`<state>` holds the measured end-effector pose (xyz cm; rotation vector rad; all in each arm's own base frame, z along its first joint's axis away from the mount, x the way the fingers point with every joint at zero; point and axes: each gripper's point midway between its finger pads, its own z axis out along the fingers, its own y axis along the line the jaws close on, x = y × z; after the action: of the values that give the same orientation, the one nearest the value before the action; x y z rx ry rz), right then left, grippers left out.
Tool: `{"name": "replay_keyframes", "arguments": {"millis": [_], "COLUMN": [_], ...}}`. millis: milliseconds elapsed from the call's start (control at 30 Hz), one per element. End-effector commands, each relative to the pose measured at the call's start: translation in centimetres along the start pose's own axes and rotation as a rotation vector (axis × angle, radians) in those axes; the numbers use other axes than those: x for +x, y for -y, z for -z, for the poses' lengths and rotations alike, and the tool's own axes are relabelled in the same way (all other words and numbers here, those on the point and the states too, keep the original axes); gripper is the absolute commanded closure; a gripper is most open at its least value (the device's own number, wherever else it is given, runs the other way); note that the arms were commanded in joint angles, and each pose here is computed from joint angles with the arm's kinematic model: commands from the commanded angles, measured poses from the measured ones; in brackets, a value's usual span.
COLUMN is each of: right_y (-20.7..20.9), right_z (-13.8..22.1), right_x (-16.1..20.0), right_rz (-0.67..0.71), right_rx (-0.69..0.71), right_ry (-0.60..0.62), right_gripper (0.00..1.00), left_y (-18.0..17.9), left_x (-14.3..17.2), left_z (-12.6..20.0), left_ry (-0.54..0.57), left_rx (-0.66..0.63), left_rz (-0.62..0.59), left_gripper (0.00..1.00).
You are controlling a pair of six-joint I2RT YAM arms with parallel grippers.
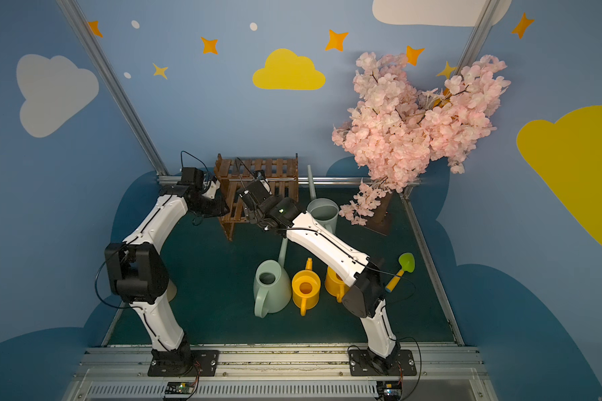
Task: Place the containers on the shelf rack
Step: 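Move the shelf to the center of the board, then pick up a container from the center of the board.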
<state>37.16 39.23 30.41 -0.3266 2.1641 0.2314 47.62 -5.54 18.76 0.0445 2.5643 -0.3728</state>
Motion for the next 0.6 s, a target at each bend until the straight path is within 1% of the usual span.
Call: {"name": "replay_keyframes", "arguments": {"millis": [0,67,100,200,267,300,367,467,567], "right_y": [2.1,3.3,4.0,6.6,8.6,9.9,12.4,15.8,17.8], "right_z": [2.0,2.7,2.9,4.9,6.2,6.8,7.8,9.2,9.7], "right_x": [-1.1,-0.6,0.0,1.4,2.8,3.6,5.4,7.9,10.1], "right_rz": [-0.024,-0.022,-0.020,-0.028,-0.036,-0.041,-0.060,-0.085,-0.095], "right_rx": [0.040,0.066,0.081,0.123,0.160,0.180,0.215,0.259,0.270], "right_ry": [0.043,0.039,0.031,0.025,0.014,0.002,-0.031,-0.084,-0.140], "right_gripper": [0.16,0.15,0.14,0.13,0.11,0.11,0.11,0.11,0.11], "left_y": [2.3,3.8,4.7,7.3,8.6,9.1,9.4,9.5,9.6], "left_x": [-0.8,0.1,0.7,3.7,5.7,6.6,7.6,8.5,8.5], "left_z": [5.2,6.9,7.8,9.9,11.4,11.9,12.4,12.5,12.5], "left_ry": [0.081,0.094,0.098,0.082,0.072,0.068,0.065,0.056,0.056], "left_rx": [0.045,0.110,0.146,0.286,0.366,0.389,0.408,0.416,0.421], "left_rz": [-0.168,-0.263,-0.314,-0.449,-0.501,-0.514,-0.524,-0.510,-0.489], "left_gripper": [0.43,0.39,0.35,0.23,0.16,0.12,0.08,0.07,0.05]}}
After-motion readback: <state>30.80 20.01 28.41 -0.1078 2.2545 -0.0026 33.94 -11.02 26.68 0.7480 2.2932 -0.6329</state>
